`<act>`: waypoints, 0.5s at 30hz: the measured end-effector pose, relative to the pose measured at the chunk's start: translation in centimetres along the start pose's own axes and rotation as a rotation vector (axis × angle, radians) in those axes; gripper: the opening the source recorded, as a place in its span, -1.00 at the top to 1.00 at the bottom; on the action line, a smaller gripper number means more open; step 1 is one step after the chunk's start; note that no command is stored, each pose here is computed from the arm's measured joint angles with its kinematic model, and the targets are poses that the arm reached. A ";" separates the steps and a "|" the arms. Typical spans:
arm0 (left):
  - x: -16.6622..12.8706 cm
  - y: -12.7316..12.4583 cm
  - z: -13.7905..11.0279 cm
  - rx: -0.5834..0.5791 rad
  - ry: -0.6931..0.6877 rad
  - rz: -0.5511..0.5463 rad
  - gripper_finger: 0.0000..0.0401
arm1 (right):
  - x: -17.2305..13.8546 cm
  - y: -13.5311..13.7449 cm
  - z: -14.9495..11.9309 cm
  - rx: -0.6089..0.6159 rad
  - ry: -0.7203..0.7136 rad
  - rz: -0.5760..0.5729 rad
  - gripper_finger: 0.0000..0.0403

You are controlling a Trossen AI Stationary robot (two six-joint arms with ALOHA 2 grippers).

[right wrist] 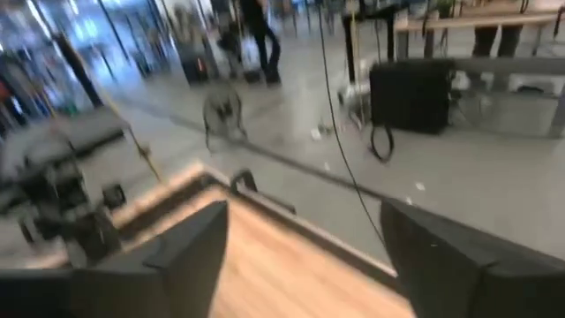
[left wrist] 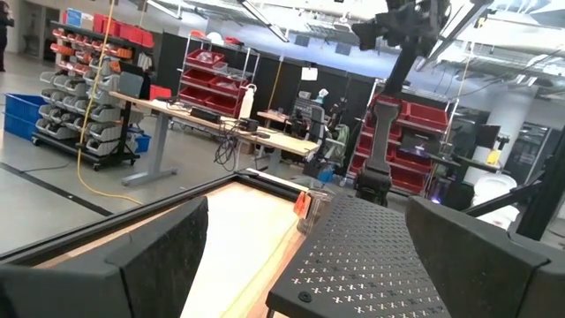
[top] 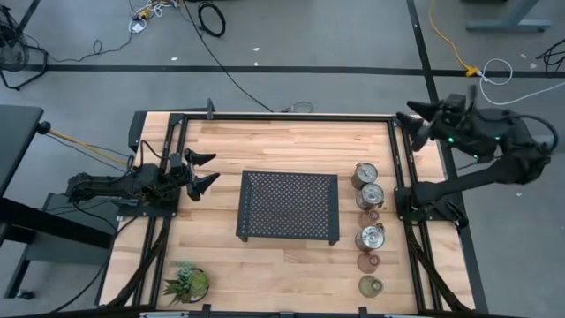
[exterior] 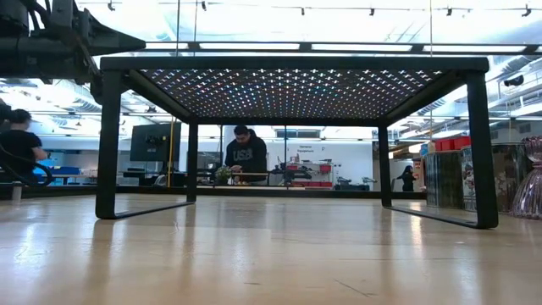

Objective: Pick & Place candle stick holders
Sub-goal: Put the orange scented candle on the shelf

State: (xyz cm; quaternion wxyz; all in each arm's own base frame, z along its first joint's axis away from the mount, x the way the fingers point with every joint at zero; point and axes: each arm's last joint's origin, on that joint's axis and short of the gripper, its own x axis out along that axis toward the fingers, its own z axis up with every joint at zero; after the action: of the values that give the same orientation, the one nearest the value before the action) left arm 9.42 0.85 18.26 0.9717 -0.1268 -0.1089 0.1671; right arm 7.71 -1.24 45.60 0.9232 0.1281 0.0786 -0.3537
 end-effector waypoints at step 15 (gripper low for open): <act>0.0 0.0 0.0 -0.001 0.000 0.000 -0.92 | 3.6 2.9 -1.0 -0.270 0.486 -0.129 -0.91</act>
State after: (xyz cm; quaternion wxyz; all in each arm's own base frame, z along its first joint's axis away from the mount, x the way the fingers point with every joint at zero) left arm 9.42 0.85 18.26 0.9717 -0.1272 -0.1089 0.1669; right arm 12.26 -1.12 44.32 0.8616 0.0798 0.3519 -0.3571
